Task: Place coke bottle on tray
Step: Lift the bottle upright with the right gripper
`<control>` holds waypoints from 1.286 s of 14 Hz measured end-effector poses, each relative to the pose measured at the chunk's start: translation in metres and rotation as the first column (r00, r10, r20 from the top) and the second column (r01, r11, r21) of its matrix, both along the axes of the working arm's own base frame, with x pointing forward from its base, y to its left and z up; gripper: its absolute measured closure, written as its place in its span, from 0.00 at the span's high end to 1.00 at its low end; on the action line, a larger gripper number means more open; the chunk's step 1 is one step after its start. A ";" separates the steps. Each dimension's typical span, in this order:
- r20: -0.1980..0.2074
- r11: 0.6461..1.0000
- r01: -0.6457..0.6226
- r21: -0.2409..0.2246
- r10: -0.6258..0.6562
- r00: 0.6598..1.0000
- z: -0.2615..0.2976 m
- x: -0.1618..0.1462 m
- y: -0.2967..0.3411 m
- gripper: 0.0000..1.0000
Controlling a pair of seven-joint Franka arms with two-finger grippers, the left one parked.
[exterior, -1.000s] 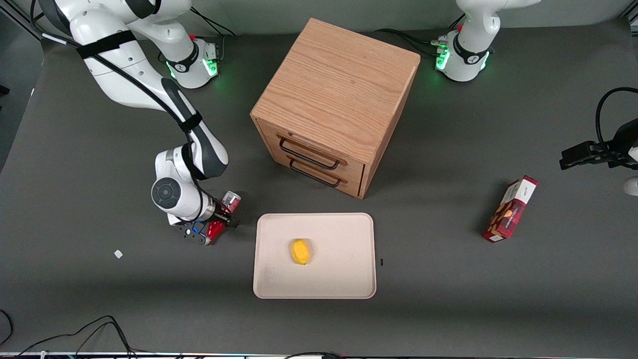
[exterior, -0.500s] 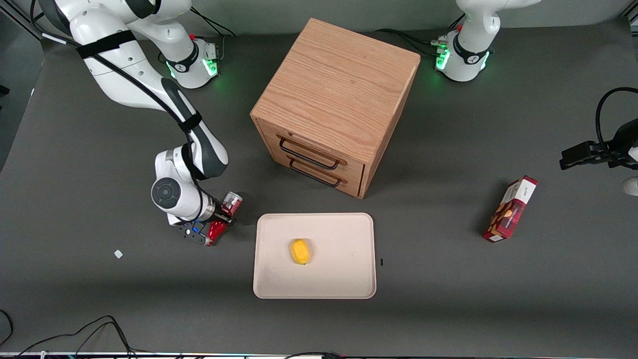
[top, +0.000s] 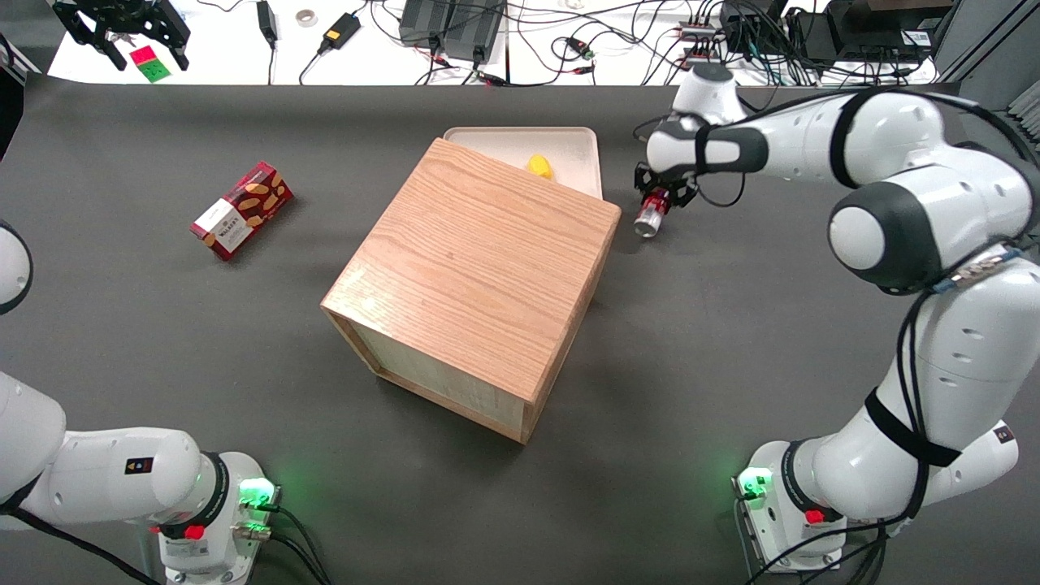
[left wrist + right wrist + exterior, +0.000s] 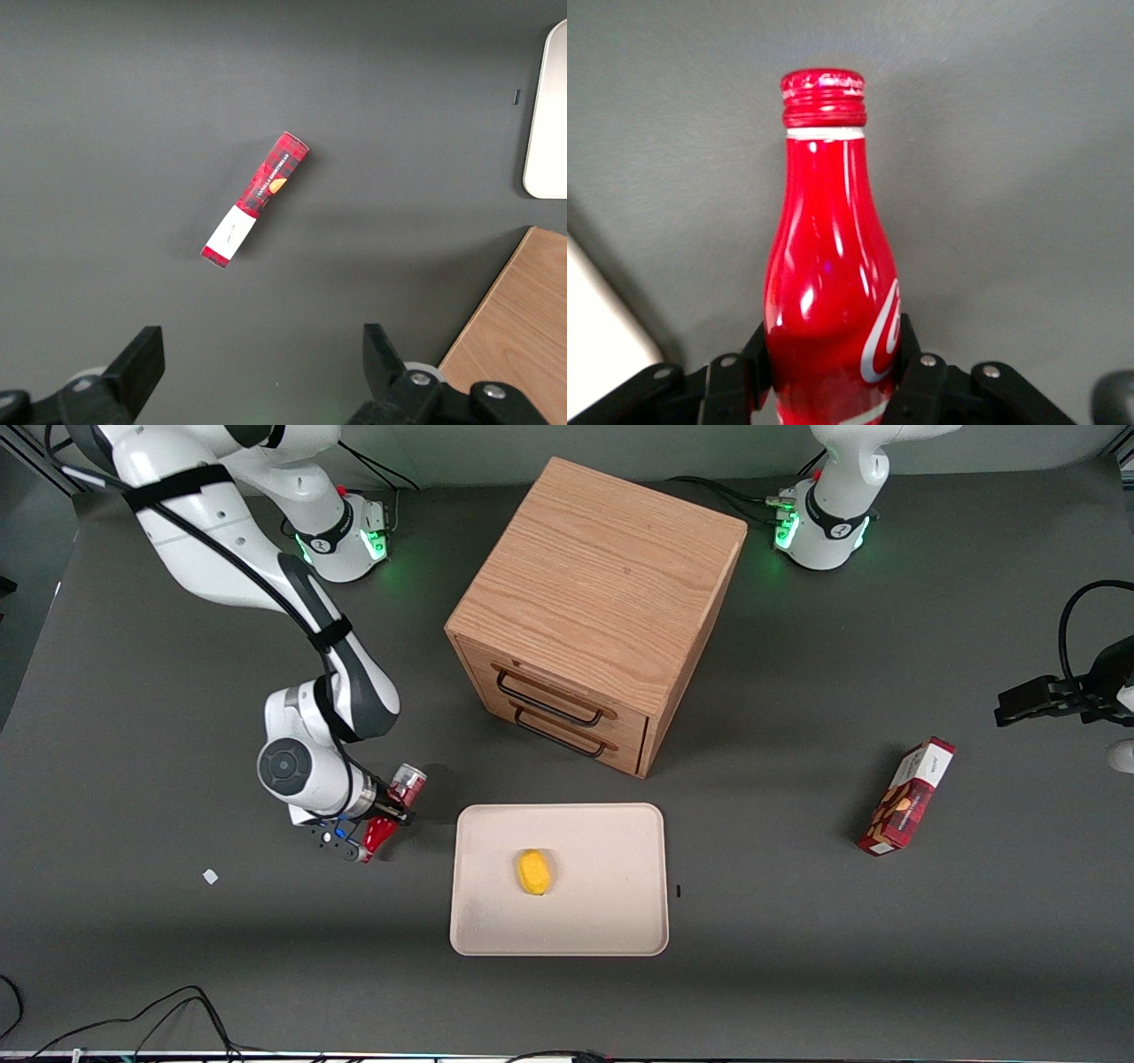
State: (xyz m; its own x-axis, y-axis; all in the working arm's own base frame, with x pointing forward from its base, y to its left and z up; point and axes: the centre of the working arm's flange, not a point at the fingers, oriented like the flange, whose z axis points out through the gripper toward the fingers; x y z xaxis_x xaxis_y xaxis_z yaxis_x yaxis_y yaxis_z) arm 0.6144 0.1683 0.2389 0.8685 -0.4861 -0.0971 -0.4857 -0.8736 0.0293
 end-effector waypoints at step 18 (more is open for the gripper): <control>-0.081 0.999 -0.049 0.015 0.050 0.995 0.190 0.064 0.038 0.55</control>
